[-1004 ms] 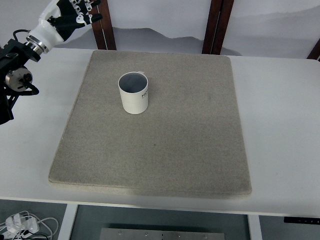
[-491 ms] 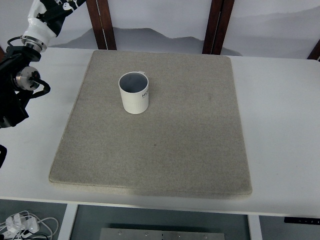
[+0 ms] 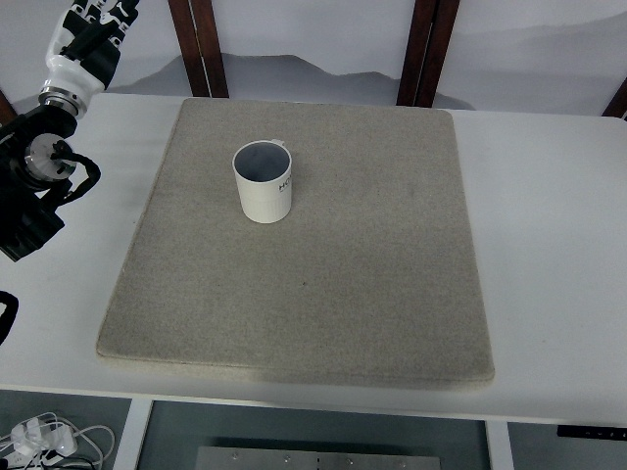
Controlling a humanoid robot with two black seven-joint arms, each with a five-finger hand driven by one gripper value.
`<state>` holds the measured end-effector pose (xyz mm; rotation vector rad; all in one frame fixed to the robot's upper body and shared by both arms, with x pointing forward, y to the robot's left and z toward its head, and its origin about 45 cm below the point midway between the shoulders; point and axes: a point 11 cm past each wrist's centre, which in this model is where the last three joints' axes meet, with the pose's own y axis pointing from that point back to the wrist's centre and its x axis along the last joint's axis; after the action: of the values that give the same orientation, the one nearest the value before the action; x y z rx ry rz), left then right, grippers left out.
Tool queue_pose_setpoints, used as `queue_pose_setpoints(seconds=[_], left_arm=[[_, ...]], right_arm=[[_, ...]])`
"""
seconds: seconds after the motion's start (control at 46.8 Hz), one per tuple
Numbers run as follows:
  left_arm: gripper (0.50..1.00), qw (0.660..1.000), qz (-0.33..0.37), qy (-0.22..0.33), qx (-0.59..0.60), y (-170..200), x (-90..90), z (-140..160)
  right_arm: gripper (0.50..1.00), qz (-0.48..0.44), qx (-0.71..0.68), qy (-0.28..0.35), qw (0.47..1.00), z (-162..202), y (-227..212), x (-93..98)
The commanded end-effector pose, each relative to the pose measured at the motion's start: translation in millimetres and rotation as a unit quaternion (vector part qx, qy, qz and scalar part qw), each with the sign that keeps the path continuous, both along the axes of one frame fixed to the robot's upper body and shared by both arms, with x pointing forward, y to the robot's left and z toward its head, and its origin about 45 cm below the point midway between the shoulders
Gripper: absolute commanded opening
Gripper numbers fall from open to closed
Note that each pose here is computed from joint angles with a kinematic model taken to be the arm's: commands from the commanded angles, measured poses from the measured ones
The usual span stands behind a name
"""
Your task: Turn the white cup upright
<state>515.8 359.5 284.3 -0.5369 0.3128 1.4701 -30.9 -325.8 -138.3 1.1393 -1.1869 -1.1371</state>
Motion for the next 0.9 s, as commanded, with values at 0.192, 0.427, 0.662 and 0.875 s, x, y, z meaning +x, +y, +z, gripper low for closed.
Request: queue_pose_setpoints(seconds=[0.192,0.427,0.662,0.875], left_arm=[[1.0,0.997,0.019,0.06,-0.045,2.1,-3.0,-26.1],[1.0,0.993,0.026,0.081,-0.079,-4.0,-5.4,-41.6],[1.0,0.992,0.025,0.08,-0.093,-11.7,-4.4,-43.4],[1.0,0.992,0.026,0.073,-0.102,-13.3,-2.7,-39.5]], right_arm=[[0.952,0.0,0.0,0.0,1.0,0.0,0.0,-0.1],[0.952,-0.002,0.0,-0.001,1.0,0.0,0.0,0.2],[0.952,-0.001,0.0,0.0,1.0,0.0,0.0,0.1],[0.952,-0.001,0.0,0.0,1.0,0.0,0.0,0.1]])
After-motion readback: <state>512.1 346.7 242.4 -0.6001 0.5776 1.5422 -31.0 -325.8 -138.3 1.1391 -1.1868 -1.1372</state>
